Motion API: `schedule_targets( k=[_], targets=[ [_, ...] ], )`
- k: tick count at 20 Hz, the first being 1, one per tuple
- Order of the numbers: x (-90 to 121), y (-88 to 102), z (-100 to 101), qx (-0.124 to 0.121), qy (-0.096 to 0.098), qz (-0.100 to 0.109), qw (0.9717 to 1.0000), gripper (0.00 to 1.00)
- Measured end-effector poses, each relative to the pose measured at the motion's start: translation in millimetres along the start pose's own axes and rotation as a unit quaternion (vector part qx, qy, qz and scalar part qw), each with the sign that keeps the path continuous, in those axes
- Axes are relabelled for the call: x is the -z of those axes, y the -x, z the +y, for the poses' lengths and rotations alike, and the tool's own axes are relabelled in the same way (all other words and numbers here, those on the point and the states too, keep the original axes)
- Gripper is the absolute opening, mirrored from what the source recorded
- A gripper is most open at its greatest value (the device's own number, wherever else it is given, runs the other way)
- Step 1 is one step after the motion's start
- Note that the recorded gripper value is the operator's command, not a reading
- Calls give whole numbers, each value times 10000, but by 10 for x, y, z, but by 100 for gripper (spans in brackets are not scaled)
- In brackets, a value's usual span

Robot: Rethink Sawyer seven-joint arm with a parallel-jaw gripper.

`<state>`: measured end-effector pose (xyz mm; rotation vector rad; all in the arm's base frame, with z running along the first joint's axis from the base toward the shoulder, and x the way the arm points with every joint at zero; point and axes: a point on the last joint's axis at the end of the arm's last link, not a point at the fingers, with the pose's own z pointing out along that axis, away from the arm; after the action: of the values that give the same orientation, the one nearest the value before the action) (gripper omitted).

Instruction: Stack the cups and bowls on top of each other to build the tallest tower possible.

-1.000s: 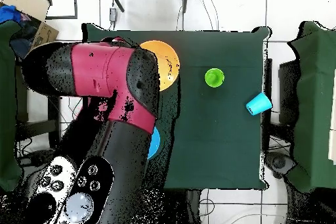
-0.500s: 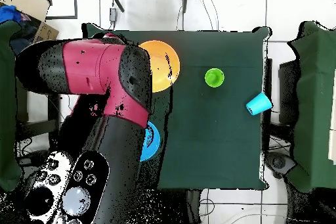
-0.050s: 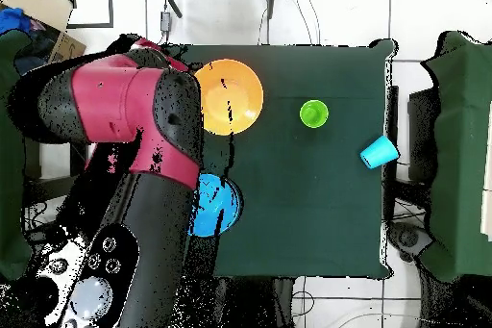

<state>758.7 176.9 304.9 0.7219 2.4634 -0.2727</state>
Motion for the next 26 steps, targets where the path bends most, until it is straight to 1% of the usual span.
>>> schedule_targets(
  k=[3, 5, 7, 9, 10, 13, 14, 15, 18, 21, 22, 26],
  targets=[
    [56, -37, 143, 87, 200, -236, 9995, 100],
    [81, -63, 199, 131, 265, -320, 9991, 100],
    [125, -117, 293, 209, 381, -479, 9979, 100],
    [143, -150, 331, 250, 429, -557, 9972, 100],
    [153, -212, 370, 313, 479, -663, 9962, 100],
    [141, -274, 389, 370, 500, -740, 9953, 100],
    [129, -304, 393, 396, 502, -767, 9950, 100],
    [96, -375, 393, 448, 493, -803, 9945, 100],
    [24, -476, 368, 527, 425, -824, 9943, 100],
    [-77, -576, 317, 600, 304, -794, 9946, 100],
    [-163, -650, 274, 643, 213, -747, 9949, 100],
    [-299, -758, 214, 715, 75, -683, 9951, 100]
  ],
)
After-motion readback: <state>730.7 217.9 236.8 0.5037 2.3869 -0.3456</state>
